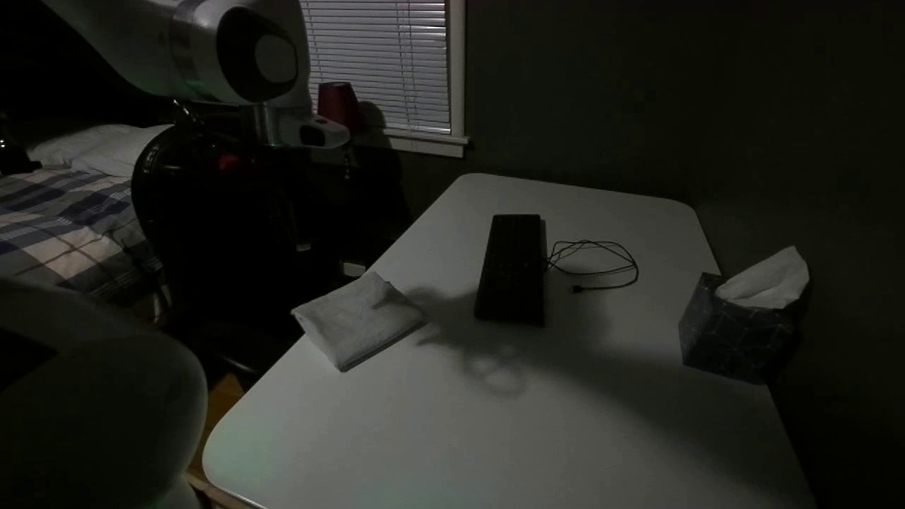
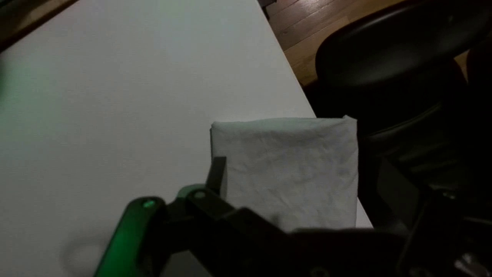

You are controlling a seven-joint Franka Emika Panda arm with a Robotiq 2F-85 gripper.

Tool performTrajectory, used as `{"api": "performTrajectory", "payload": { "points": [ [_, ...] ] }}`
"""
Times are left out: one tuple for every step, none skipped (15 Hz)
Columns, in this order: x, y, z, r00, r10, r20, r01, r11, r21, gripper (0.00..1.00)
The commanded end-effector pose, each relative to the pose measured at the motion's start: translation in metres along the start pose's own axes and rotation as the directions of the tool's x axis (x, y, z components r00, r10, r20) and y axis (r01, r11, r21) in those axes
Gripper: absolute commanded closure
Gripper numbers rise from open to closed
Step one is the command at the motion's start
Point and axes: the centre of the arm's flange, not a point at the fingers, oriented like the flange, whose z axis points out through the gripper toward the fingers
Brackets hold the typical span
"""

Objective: Unfold the white cloth

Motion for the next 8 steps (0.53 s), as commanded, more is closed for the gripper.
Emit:
{"api": "performTrajectory", "payload": {
  "points": [
    [0.027, -0.028, 0.016, 0.983, 0.178, -0.040, -0.176, 0.983, 0.045, 0.00],
    [0.037, -0.031, 0.018, 0.976, 0.206, -0.066, -0.202, 0.977, 0.069, 0.00],
    [0.049, -0.033, 0.022, 0.968, 0.225, -0.112, -0.217, 0.973, 0.076, 0.00],
    [0.063, -0.034, 0.027, 0.959, 0.236, -0.154, -0.228, 0.971, 0.069, 0.00],
    [0.071, -0.037, 0.031, 0.961, 0.234, -0.147, -0.226, 0.972, 0.068, 0.00],
    [0.080, -0.040, 0.037, 0.965, 0.218, -0.144, -0.214, 0.976, 0.039, 0.00],
    [0.088, -0.044, 0.044, 0.968, 0.200, -0.153, -0.204, 0.979, -0.007, 0.00],
    [0.097, -0.049, 0.051, 0.974, 0.175, -0.144, -0.185, 0.981, -0.059, 0.00]
  ]
}}
